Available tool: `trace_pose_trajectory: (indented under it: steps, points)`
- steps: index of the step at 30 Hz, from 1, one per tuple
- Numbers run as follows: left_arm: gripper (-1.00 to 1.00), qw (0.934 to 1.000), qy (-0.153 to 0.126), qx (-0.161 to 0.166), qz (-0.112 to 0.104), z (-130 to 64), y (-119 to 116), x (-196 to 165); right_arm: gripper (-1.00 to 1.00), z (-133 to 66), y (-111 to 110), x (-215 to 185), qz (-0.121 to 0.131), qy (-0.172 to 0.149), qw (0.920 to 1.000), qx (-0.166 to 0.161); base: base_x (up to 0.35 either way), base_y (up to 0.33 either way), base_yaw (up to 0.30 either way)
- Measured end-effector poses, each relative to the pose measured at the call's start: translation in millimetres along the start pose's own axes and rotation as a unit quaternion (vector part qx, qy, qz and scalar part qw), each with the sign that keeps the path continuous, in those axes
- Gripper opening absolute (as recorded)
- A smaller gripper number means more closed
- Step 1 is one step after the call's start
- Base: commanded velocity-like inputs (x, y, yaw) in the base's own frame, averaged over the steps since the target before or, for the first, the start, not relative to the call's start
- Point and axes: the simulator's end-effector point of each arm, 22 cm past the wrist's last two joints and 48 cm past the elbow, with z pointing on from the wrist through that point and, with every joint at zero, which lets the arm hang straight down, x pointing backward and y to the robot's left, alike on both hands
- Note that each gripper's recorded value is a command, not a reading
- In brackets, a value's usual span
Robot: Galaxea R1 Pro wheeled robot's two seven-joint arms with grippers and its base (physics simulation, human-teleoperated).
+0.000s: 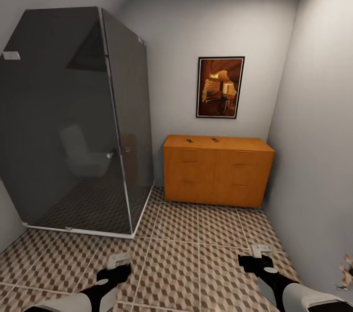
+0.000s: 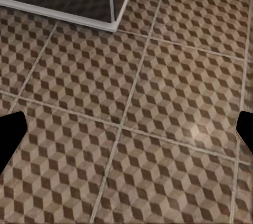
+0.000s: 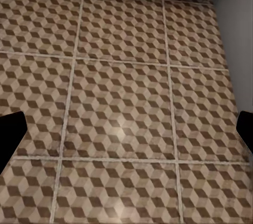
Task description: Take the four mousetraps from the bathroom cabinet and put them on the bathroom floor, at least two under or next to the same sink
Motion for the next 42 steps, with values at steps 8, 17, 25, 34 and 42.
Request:
trace_pose_trajectory:
  steps: [8,17,25,34,42]
  points:
    - [1.0,1.0,0.0,0.0,0.0,0.0,0.0,0.1,1.0,0.0,0.0,0.0,0.0,0.0,1.0,0.0,0.319,-0.173,0.0]
    - [1.0,1.0,0.0,-0.001,-0.002,0.2,1.2,-0.5,1.0,0.0,0.0,0.0,0.0,0.0,1.0,0.0,0.324,-0.05,0.0]
    - [1.0,1.0,0.0,-0.001,-0.003,0.2,1.4,-0.3,1.0,0.0,0.0,0.0,0.0,0.0,1.0,0.0,0.328,-0.003,0.0]
    - [1.0,1.0,0.0,-0.001,-0.004,0.2,1.4,0.0,1.0,0.0,0.0,0.0,0.0,0.0,1.0,0.0,0.325,-0.121,0.0]
    - [1.0,1.0,0.0,-0.001,-0.003,0.2,1.4,-0.3,1.0,0.0,0.0,0.0,0.0,0.0,1.0,0.0,0.321,-0.164,0.0]
